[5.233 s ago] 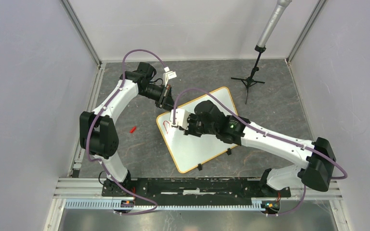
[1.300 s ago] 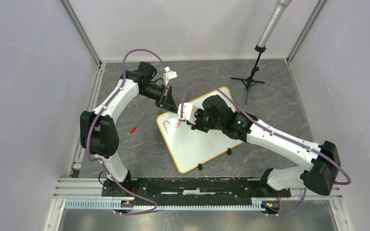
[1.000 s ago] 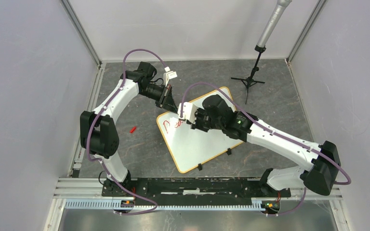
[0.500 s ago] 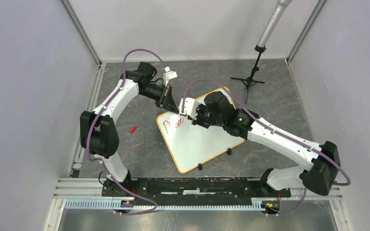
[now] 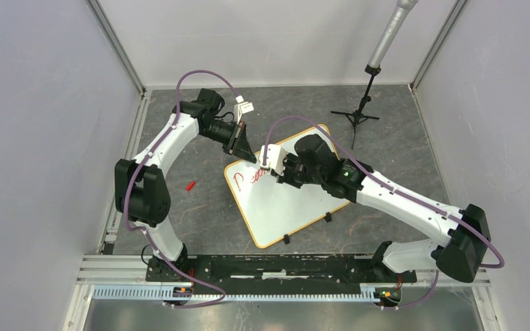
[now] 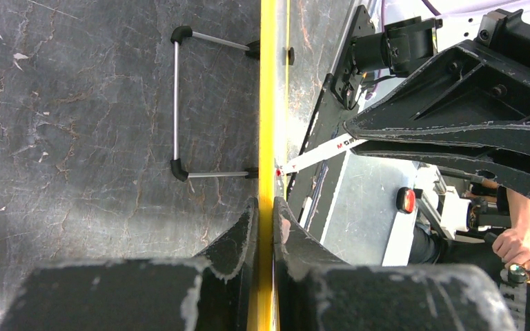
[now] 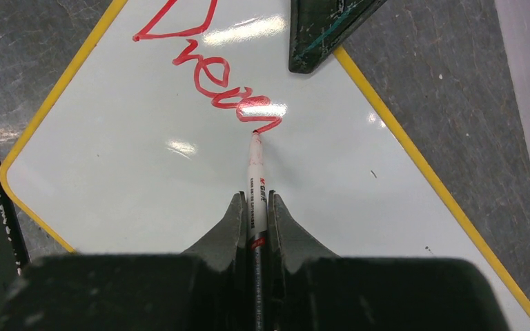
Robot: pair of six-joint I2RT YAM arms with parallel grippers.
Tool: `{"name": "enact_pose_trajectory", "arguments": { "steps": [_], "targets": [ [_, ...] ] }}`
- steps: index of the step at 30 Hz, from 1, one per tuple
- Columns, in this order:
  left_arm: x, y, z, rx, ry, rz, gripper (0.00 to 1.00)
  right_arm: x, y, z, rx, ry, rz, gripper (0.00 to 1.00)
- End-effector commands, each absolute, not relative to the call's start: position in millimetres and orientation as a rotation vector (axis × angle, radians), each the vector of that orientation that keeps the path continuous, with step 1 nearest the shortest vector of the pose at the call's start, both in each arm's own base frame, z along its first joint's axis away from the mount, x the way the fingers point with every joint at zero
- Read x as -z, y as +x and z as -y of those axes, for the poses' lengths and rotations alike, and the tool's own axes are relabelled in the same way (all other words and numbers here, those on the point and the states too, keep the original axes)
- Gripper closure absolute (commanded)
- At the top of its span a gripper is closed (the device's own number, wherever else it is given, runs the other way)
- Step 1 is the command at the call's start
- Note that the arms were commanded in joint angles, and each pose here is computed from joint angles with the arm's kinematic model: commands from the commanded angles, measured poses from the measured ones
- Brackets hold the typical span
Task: Write a sentence on the whiteboard
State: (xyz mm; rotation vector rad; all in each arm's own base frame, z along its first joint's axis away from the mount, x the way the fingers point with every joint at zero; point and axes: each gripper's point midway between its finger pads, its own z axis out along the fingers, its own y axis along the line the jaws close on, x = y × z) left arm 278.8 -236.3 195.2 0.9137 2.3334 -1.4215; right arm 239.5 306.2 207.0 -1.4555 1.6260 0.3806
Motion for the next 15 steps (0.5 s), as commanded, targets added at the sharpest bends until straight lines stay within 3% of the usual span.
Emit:
{"name": "enact_pose_trajectory", "arguments": {
  "steps": [1, 15],
  "targets": [
    [-184.0, 267.6, 244.8, 1.413, 1.009, -2.348, 0.98, -209.3, 233.6, -305.4, -0.409, -1.448, -1.623, 1.0],
    [-183.4, 267.3, 244.6, 1.41, 1.009, -2.351, 0.98, -240.6, 263.6, -310.7, -0.332, -1.356, -1.591, 1.0]
  ]
}}
